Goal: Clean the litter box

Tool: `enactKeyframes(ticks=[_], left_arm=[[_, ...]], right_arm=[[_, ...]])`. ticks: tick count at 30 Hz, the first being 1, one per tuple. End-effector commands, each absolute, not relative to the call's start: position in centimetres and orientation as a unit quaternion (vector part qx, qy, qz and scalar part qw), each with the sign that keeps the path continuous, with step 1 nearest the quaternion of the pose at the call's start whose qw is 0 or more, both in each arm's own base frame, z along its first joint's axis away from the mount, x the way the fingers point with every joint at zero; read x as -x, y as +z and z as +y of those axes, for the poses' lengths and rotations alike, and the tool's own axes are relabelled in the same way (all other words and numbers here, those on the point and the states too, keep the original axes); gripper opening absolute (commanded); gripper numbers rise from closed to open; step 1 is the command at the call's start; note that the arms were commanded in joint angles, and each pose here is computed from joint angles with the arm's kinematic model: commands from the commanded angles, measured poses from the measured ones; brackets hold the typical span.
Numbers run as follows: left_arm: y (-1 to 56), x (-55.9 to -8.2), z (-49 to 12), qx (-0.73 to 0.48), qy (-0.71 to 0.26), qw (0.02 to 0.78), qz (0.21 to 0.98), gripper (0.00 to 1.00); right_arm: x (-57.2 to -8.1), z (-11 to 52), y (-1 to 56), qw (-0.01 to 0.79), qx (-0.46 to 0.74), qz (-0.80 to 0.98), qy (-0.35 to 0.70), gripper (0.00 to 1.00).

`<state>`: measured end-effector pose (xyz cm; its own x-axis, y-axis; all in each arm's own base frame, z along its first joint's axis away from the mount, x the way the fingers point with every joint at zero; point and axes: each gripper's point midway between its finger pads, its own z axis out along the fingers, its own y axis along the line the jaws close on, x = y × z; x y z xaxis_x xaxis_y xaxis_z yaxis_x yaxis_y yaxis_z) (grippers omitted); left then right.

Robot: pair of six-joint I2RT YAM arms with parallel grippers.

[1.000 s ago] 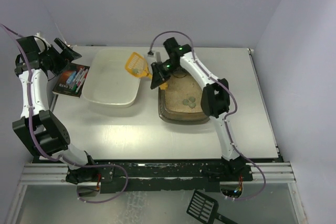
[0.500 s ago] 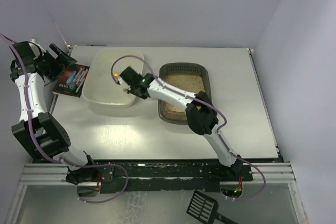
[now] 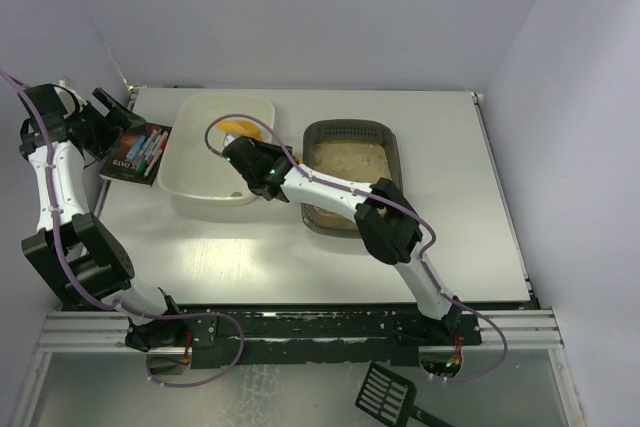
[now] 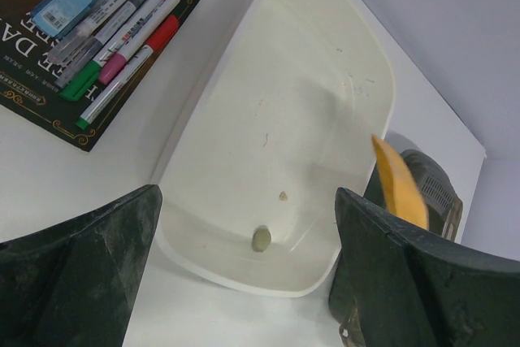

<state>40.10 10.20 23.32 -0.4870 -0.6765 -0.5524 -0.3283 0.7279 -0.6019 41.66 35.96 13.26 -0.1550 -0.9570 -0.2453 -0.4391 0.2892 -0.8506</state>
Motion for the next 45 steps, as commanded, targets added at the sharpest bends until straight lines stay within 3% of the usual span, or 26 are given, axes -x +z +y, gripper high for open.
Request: enactKeyframes(ticks=[1, 4, 7, 12, 15, 20, 30, 38, 45], left_arm=[[26.0, -40.1, 10.2, 0.285, -0.217, 0.453, 0.816, 1.00], [27.5, -40.6, 10.0, 0.276, -0.210, 0.474, 0.809, 1.00], [28.0, -41.5, 8.6, 0.254, -0.213, 0.458, 0.825, 1.00], [28.8, -43.4, 4.8, 0.214, -0.207, 0.468, 0.832, 1.00], [28.7, -44.7, -0.5, 0.157, -0.206, 0.457, 0.851, 0.99], [26.4, -46.4, -7.5, 0.097, -0.209, 0.419, 0.878, 1.00], [22.0, -47.7, -17.4, 0.036, -0.204, 0.366, 0.907, 1.00], [16.8, -44.9, -25.3, -0.012, -0.225, 0.306, 0.925, 1.00], [13.0, -43.6, -28.7, -0.013, -0.239, 0.257, 0.936, 0.99]], right_arm=[[-42.0, 38.0, 22.9, 0.494, 0.434, 0.716, -0.235, 0.00], [-39.4, 41.3, 25.5, 0.481, 0.473, 0.733, -0.090, 0.00], [-36.7, 41.0, 26.0, 0.449, 0.514, 0.731, -0.020, 0.00], [-36.6, 33.8, 26.2, 0.405, 0.500, 0.766, -0.008, 0.00], [-35.9, 29.0, 26.9, 0.388, 0.492, 0.779, 0.007, 0.00], [-33.7, 20.4, 24.9, 0.292, 0.448, 0.842, 0.069, 0.00], [-29.6, 13.2, 16.9, 0.132, 0.422, 0.897, 0.019, 0.00], [-29.8, 10.5, 14.1, 0.079, 0.398, 0.914, -0.025, 0.00], [-31.0, 10.6, 11.1, 0.060, 0.373, 0.925, -0.038, 0.00]])
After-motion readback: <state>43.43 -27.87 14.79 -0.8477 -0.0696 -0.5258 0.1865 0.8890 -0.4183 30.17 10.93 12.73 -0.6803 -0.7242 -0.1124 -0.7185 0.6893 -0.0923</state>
